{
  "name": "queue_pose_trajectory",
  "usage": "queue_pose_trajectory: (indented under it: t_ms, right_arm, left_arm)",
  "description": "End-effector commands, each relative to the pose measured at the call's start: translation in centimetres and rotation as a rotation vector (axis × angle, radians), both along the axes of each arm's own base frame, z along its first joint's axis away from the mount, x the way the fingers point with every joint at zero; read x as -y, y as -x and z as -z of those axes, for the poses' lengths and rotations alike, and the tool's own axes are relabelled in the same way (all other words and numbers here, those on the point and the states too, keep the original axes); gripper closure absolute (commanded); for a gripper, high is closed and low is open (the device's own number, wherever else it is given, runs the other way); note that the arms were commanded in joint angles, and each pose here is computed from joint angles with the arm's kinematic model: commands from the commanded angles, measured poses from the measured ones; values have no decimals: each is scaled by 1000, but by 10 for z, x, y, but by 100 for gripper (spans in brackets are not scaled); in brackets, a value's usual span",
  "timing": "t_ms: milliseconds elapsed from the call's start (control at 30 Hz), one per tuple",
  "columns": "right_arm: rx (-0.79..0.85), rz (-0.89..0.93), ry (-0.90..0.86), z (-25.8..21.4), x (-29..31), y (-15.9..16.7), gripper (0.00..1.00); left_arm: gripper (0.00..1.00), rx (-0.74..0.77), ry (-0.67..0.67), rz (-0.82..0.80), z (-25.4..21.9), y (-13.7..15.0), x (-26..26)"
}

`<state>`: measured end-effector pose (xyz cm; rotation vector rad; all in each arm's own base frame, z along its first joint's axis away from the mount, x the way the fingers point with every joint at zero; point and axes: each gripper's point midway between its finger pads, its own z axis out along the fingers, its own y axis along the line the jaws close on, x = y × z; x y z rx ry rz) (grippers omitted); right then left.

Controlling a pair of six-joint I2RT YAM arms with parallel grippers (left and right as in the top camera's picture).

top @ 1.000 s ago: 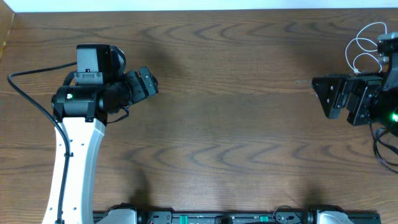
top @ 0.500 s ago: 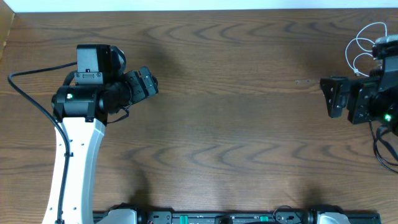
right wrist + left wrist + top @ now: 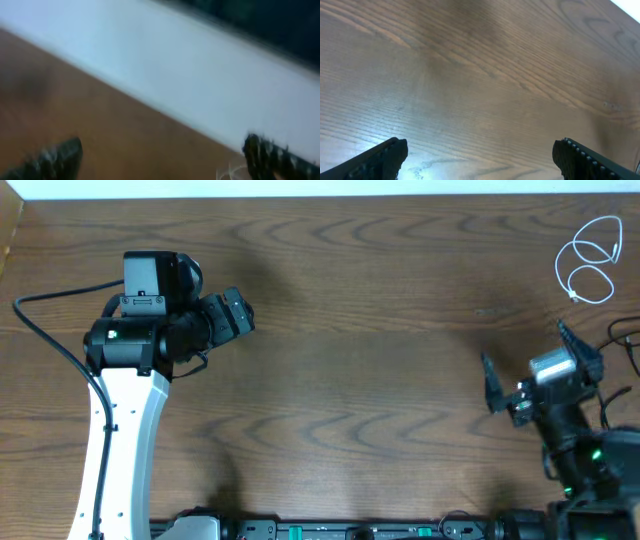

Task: Untangle cables

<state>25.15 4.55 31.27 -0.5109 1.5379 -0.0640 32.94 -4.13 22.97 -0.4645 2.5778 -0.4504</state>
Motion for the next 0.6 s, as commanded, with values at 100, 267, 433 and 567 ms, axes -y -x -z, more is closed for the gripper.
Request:
queue_pose_trajectory:
  t_ms: [100, 267, 433, 567]
  right_arm:
    - [143, -3, 2, 46, -1, 13, 1]
    - [191, 124, -149, 63, 22, 14, 1]
    - [157, 211, -319, 91, 40, 10, 1]
    - [194, 299, -376, 92, 57, 9, 1]
  left_arm:
    - [2, -14, -16, -1, 6, 1, -3]
    - [2, -14, -16, -1, 6, 1, -3]
    - [2, -14, -16, -1, 6, 1, -3]
    - [2, -14, -16, -1, 6, 1, -3]
